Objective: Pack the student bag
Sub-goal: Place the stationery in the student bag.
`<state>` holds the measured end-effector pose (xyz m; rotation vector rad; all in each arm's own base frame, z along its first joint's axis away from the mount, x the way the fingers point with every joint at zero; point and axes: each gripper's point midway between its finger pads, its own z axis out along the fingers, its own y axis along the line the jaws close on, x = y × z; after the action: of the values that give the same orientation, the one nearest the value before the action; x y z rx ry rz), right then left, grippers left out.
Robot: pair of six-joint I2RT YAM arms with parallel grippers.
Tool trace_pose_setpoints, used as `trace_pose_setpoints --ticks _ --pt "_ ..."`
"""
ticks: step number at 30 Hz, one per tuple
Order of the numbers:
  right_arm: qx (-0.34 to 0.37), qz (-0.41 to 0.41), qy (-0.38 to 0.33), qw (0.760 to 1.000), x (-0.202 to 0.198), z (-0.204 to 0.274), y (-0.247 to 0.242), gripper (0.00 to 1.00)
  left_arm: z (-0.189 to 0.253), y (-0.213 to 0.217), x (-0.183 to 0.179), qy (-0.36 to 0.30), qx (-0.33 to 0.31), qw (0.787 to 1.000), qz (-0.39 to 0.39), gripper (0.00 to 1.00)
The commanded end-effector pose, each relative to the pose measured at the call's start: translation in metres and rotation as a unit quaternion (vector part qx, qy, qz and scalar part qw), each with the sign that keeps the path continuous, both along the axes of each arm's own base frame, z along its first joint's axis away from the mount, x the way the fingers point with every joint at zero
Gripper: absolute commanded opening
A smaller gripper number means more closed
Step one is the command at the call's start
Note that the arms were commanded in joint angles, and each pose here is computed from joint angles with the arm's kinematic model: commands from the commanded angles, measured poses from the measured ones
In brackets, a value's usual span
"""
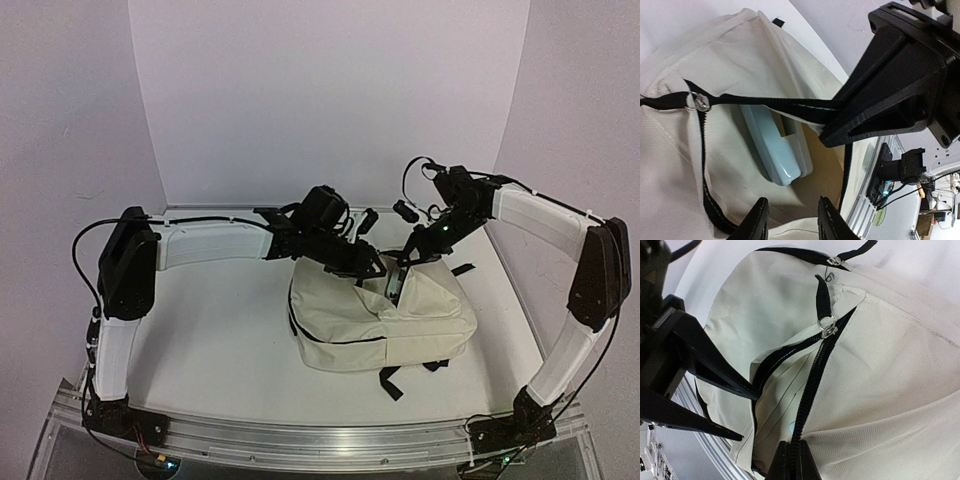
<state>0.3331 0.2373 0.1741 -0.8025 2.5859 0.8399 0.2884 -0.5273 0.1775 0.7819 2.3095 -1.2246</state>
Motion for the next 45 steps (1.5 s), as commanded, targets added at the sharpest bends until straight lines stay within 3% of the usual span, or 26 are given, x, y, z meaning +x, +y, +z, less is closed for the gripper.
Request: trace_pose_setpoints --ticks 1,7,12,17,21,24,28,32,36,39,42,45 --pt "0.037 0.020 -0.018 0.999 -0.013 0.028 0.009 0.00 -0.016 0.013 0.007 -0.009 0.051 0.998 0.021 0.32" --pt "0.040 0.018 -0.018 0.999 -0.013 0.030 0.009 0.00 -0.045 -0.001 0.009 -0.004 0.071 0.997 0.008 0.25" --pt "0.040 0.014 -0.011 0.999 -0.016 0.028 0.008 0.00 -0.044 -0.038 0.005 -0.018 0.046 0.998 -0.023 0.21" --pt "0.041 0.009 0.009 0.999 -0.021 0.019 0.007 0.00 -0.027 -0.070 0.000 -0.023 -0.017 0.999 -0.045 0.21" --pt "0.040 0.009 0.014 0.999 -0.023 0.015 0.007 0.00 -0.013 -0.080 -0.007 -0.022 -0.059 0.996 -0.064 0.24" --pt "0.038 0.008 0.013 0.999 -0.022 0.015 0.007 0.00 -0.011 -0.073 -0.012 -0.017 -0.057 0.996 -0.064 0.33" --pt "0.025 0.008 0.015 1.000 -0.026 0.007 0.002 0.00 0.001 -0.038 -0.011 -0.029 -0.038 0.999 -0.026 0.52" --pt "0.002 0.008 0.026 1.000 -0.034 -0.015 -0.006 0.00 0.024 0.010 -0.004 -0.035 -0.019 0.999 0.025 0.62" --pt "-0.012 0.008 0.034 0.999 -0.036 -0.031 -0.010 0.00 0.043 0.075 0.034 -0.034 0.013 0.992 0.120 0.73" --pt "-0.026 0.008 0.035 0.999 -0.034 -0.042 -0.013 0.00 0.040 0.136 0.075 -0.016 0.053 0.979 0.198 0.80" --pt "-0.035 0.007 0.033 0.999 -0.031 -0.046 -0.015 0.00 0.032 0.196 0.115 -0.015 0.104 0.956 0.275 0.98" --pt "-0.037 0.007 0.024 0.999 -0.026 -0.044 -0.014 0.00 0.014 0.250 0.147 -0.006 0.172 0.925 0.338 1.00"
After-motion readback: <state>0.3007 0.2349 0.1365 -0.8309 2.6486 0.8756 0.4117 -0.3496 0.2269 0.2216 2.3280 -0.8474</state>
